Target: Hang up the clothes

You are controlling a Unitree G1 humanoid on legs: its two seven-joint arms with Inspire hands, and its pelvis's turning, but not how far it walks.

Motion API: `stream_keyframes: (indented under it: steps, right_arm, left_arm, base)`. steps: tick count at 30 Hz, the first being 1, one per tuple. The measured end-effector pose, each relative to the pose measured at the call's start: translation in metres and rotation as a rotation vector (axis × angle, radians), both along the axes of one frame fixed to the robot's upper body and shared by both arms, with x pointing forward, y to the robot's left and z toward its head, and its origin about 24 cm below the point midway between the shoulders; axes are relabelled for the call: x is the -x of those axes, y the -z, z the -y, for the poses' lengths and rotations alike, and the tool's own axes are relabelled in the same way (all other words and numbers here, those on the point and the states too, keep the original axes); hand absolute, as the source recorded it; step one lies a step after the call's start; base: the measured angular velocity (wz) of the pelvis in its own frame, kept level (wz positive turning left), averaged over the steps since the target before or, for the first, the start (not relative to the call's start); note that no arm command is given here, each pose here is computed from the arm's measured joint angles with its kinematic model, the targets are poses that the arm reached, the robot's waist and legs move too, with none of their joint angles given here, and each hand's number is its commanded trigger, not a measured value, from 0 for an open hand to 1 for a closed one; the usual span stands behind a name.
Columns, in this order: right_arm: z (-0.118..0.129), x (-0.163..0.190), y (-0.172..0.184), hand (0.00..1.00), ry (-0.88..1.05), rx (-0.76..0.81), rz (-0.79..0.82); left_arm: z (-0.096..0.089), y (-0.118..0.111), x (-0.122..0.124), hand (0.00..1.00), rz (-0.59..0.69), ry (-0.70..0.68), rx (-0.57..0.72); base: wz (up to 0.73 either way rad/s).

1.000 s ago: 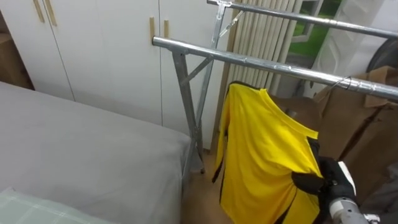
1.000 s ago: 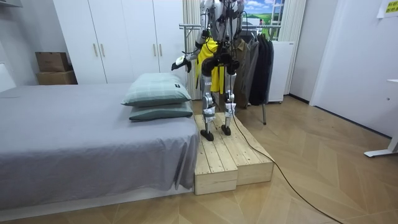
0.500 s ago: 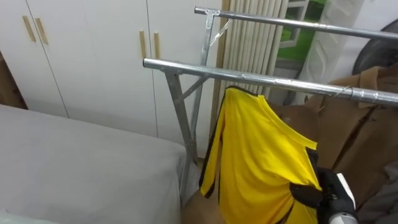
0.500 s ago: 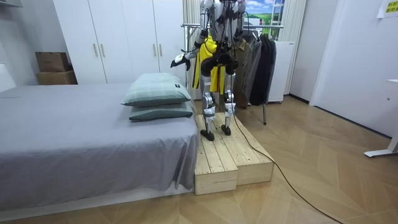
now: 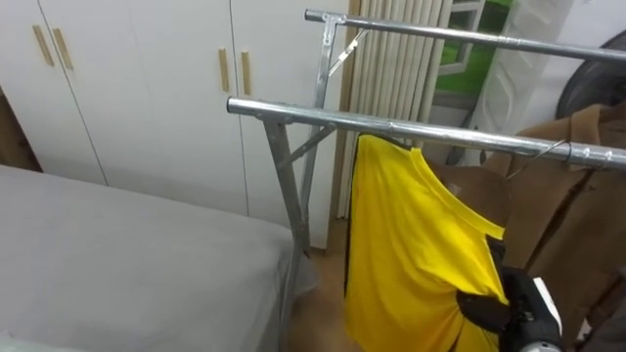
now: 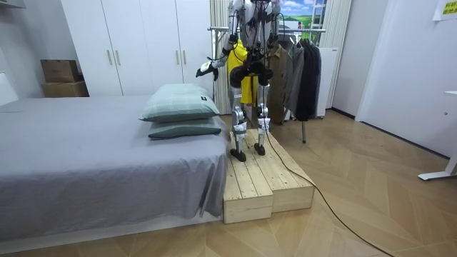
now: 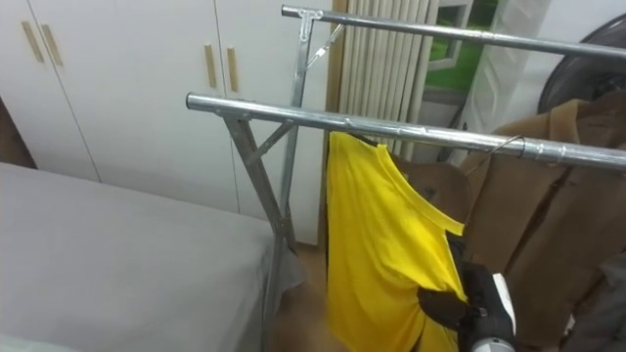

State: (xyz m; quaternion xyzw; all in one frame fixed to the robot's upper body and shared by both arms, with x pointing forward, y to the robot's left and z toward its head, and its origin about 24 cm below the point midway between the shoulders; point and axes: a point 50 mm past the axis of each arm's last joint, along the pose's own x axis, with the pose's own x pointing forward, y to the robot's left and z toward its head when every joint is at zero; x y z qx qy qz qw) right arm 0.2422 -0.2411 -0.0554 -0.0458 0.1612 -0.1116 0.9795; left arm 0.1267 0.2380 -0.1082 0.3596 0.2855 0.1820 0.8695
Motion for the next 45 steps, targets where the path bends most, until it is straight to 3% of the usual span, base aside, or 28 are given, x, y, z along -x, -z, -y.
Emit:
stream_keyframes:
  steps: [2,3,4,20,22,30,38,45]
  right_arm:
    - [0.000,-0.001,-0.002,0.00,0.001,0.003,0.008]
    - [0.000,-0.001,-0.002,0.35,0.002,0.004,0.010]
    - [-0.001,-0.002,-0.003,1.00,0.000,0.006,0.013]
    - [-0.005,-0.003,-0.011,1.00,-0.006,0.016,0.047]
    - [-0.005,-0.003,-0.010,0.00,-0.002,0.021,0.046]
    - [-0.003,-0.001,-0.009,0.00,0.003,0.080,0.025]
    - [0.007,-0.004,-0.018,0.00,-0.023,0.580,-0.011]
    - [0.005,-0.013,-0.035,0.00,0.014,0.695,0.026]
  left_arm:
    - [-0.001,0.000,-0.001,0.00,0.003,-0.003,0.000]
    - [-0.001,0.000,-0.001,0.00,0.002,-0.002,0.001]
    - [-0.001,0.000,-0.001,0.00,0.001,-0.001,0.002]
    - [0.001,-0.001,-0.006,0.00,0.004,0.023,0.020]
    - [0.001,-0.001,-0.006,0.00,0.002,0.025,0.022]
    - [0.002,-0.001,-0.007,0.00,-0.001,0.035,0.027]
    - [0.002,-0.004,-0.015,0.00,0.011,0.041,0.029]
    - [0.010,-0.012,-0.028,0.00,0.049,0.077,0.039]
  base:
    - [0.02]
    - [0.00]
    - [0.00]
    - [0.00]
    - [0.00]
    - [0.05]
    - [0.00]
    - [-0.09]
